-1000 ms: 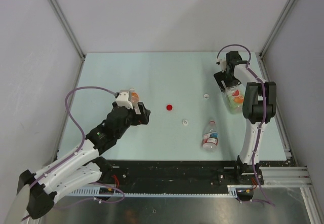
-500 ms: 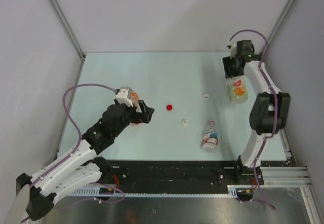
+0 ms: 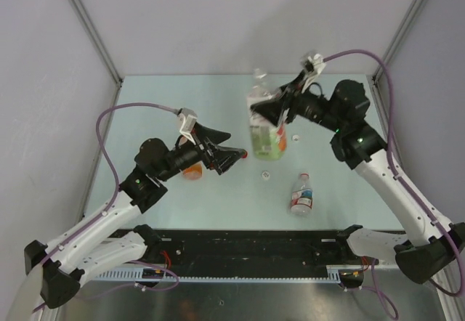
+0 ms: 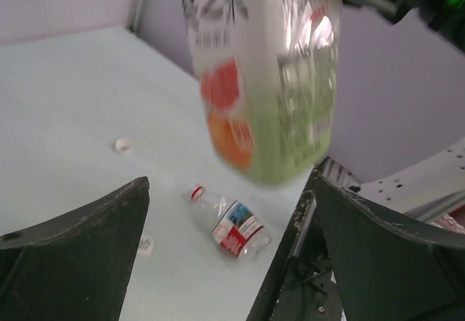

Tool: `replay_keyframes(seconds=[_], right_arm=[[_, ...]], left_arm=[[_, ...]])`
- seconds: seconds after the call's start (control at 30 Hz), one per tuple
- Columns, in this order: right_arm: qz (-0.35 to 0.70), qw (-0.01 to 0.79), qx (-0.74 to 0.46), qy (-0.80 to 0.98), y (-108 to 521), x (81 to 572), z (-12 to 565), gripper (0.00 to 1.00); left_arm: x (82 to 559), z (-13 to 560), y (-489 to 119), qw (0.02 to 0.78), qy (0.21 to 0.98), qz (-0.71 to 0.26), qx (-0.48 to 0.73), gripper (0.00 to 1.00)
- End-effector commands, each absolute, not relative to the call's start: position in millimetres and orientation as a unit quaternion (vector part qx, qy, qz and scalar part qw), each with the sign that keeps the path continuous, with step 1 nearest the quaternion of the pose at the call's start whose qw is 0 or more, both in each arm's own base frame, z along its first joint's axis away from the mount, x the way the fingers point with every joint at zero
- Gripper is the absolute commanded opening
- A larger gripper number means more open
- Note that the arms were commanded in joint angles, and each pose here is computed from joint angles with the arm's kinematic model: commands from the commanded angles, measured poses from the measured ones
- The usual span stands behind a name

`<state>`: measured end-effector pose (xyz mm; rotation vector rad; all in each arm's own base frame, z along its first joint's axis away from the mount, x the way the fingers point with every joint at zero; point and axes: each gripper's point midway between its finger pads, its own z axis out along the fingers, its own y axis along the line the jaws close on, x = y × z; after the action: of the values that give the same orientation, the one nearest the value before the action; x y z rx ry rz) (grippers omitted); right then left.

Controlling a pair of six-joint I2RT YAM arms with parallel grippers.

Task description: Screw on the bottle caps

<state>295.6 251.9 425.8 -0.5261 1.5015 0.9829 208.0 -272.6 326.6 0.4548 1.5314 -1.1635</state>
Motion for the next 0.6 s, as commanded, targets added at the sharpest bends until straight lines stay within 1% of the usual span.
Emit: replay_keyframes(seconds=[0.0, 0.1, 0.23, 0.4, 0.57], right_arm=[[0.527, 0.577, -0.276, 0.560, 293.7, 226.2, 469.3, 0.48], [0.550, 0.561, -0.289, 0.547, 308.1, 203.1, 470.9, 0.48], [0.573, 0.547, -0.291, 0.536, 321.9, 188.9, 468.3, 0.46], [0.603, 0.558, -0.283, 0.495, 326.7, 178.6, 479.7, 0.45], [0.623, 0.601, -0.238, 0.440, 310.8, 172.1, 497.0, 0.45]], left_arm=[[182.5, 382.6, -281.9, 0.577, 0.557, -0.540, 0.255, 0.99], [171.0, 390.4, -282.5, 0.579, 0.536, -0.553, 0.269, 0.99], [157.6, 399.7, -281.6, 0.579, 0.511, -0.571, 0.280, 0.99], [152.6, 400.8, -284.3, 0.567, 0.506, -0.586, 0.281, 1.00], [151.3, 399.4, -286.4, 0.556, 0.509, -0.597, 0.275, 1.00]])
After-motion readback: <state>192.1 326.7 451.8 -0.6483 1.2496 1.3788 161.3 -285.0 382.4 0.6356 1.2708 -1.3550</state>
